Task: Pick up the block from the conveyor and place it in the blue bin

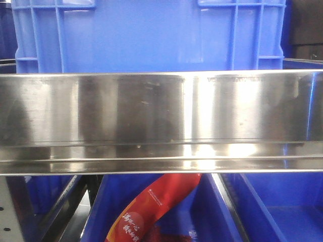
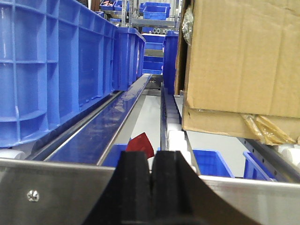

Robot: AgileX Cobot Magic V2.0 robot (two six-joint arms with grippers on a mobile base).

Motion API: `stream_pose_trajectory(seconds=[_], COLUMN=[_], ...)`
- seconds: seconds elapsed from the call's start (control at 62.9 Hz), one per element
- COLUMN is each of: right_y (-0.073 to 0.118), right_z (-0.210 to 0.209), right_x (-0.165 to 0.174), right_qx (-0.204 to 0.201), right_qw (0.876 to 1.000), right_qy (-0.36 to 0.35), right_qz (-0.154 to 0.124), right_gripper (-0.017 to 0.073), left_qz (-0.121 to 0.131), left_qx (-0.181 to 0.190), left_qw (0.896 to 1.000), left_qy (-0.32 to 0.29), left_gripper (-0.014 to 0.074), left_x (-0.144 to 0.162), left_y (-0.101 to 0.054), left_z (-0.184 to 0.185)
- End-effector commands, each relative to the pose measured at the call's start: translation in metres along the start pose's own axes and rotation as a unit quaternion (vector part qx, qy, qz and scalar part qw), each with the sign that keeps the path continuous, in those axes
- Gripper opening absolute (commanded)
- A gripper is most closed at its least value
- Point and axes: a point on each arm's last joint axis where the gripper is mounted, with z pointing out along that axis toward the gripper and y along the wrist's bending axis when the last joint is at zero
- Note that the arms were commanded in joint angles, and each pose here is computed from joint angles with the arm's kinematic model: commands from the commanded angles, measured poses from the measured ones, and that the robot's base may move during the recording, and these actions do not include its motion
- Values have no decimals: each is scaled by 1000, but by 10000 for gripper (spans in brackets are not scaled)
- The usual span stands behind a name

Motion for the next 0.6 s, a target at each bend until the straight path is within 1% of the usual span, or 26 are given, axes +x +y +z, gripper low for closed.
stream_pose_trajectory(seconds=[0.0,0.048,0.064,0.095,0.111,0.127,0.175,0.239,0.27,0.413,0.525,0.588], right_y=[0,0,0,0,0,0,0,0,0,0,0,0], right_z=[0,0,0,0,0,0,0,0,0,0,0,0], right_x=[-2,-2,-2,-2,-2,-2,-2,-2,-2,-2,-2,-2], right_qx=[3,3,3,3,3,3,3,3,3,3,3,3], right_qw=[1000,1000,1000,1000,1000,1000,1000,1000,1000,1000,1000,1000], right_qy=[-13,-13,-13,-13,-13,-13,-13,-13,-13,-13,-13,-13], right_qz=[-3,-3,-3,-3,-3,-3,-3,-3,-3,-3,-3,-3], right_gripper=[-162,-162,-162,-162,-162,-162,-162,-162,-162,-162,-162,-162], left_qz=[1,24,24,13,12,2,4,48,64,62,62,64], left_qx=[-3,-8,-11,-15,-18,-21,-38,-64,-77,-107,-109,-107], left_qw=[1000,1000,1000,1000,1000,1000,999,997,995,992,992,992], left_qy=[-5,-1,0,0,0,0,-1,-1,1,8,5,-15], left_gripper=[-111,-111,-111,-111,-111,-111,-111,-111,-111,-111,-111,-111], left_x=[-1,4,5,8,9,11,18,27,34,64,87,86], left_y=[0,2,2,3,3,4,7,11,14,20,22,22], left_z=[-1,-2,-3,-3,-4,-5,-7,-9,-10,-13,-14,-14])
